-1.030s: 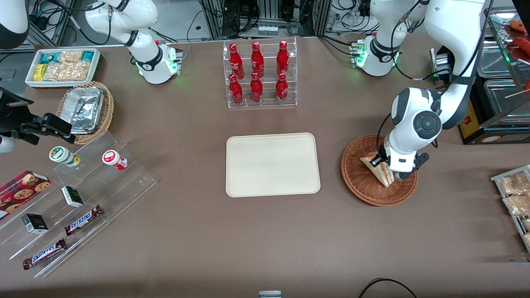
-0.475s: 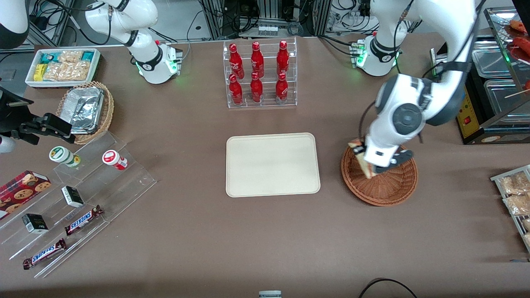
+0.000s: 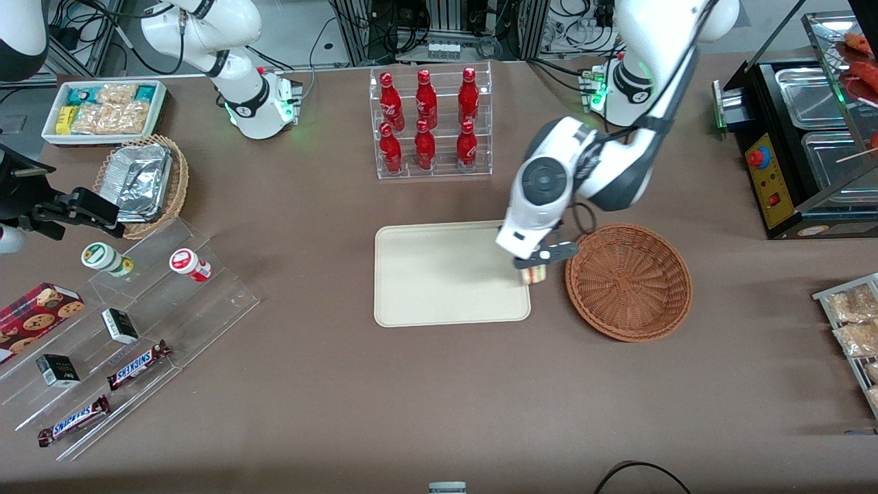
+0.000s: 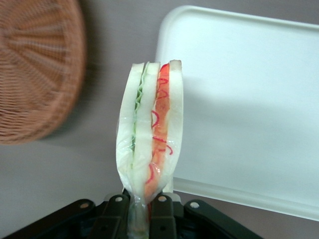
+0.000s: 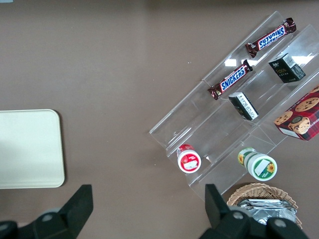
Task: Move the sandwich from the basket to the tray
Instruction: 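Lift the sandwich and carry it over the cream tray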
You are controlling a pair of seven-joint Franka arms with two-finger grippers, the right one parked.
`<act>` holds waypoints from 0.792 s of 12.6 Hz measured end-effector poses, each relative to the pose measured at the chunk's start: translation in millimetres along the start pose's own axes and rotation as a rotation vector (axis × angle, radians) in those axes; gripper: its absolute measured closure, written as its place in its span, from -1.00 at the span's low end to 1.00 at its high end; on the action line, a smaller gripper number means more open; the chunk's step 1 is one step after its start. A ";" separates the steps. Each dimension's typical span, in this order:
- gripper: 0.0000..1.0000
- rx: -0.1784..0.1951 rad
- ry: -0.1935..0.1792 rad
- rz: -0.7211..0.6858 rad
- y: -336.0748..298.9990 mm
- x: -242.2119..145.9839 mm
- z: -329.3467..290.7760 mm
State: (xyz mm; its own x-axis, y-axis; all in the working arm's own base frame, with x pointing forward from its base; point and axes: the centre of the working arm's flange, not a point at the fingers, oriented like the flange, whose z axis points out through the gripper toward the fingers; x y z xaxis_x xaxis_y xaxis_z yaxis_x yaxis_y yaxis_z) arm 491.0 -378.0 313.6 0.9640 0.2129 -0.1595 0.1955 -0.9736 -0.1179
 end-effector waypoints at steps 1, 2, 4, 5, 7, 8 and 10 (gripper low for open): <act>0.71 -0.004 0.002 0.001 22.8 -4.6 4.7; 0.71 -0.010 0.004 -0.010 42.8 -7.6 9.4; 0.71 -0.020 0.005 -0.027 72.8 -9.7 19.1; 0.71 -0.025 0.005 -0.031 85.0 -10.2 23.7; 0.71 -0.035 0.006 -0.037 104.0 -8.4 31.7; 0.71 -0.044 0.008 -0.036 110.4 -6.6 34.5; 0.71 -0.082 0.029 -0.033 119.8 -3.2 37.9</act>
State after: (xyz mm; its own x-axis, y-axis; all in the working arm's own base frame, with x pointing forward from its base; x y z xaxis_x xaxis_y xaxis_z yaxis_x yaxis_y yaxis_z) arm 504.5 -492.2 262.8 0.9614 0.2434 -0.1279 0.2400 -0.9699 -0.0419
